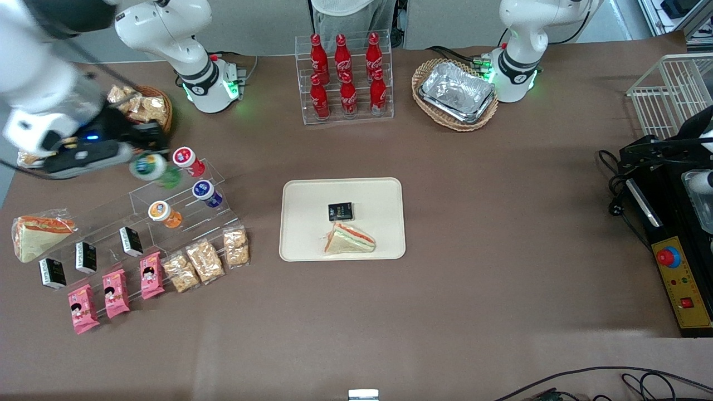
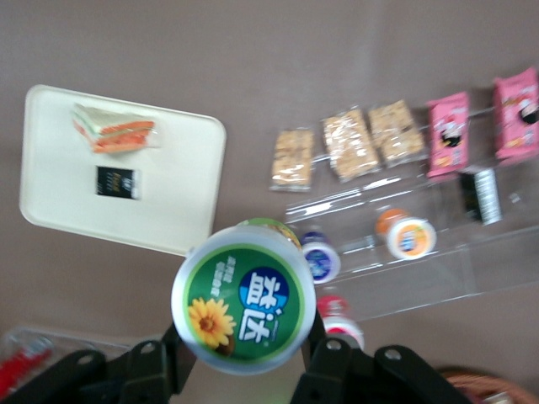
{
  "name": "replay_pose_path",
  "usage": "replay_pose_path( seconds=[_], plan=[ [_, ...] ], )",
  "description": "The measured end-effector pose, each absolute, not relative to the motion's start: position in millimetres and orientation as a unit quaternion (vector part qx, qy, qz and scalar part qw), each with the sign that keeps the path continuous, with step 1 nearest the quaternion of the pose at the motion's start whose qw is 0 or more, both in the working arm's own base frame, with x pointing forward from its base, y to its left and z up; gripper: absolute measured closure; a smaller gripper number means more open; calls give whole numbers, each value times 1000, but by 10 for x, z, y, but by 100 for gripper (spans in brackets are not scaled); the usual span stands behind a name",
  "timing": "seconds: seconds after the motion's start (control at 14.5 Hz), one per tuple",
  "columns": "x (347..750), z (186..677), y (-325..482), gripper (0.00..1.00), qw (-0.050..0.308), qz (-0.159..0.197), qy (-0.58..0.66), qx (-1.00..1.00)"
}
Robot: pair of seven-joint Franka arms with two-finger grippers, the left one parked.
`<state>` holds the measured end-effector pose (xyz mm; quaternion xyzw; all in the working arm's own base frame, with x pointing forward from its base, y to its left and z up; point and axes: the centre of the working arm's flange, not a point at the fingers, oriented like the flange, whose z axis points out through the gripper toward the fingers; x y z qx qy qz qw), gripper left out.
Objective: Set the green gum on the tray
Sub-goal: 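Carry the green cup with the right gripper over the cream tray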
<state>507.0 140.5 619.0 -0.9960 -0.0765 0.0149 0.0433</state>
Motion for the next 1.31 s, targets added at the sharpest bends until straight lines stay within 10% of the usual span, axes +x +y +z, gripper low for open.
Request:
replay_pose_path(
  seconds=[0.41, 1.31],
  plan=[
    [4746, 5767, 3003, 48, 38, 10, 9, -999],
    [3766, 2959, 3524, 48, 11, -54, 52, -997]
  ],
)
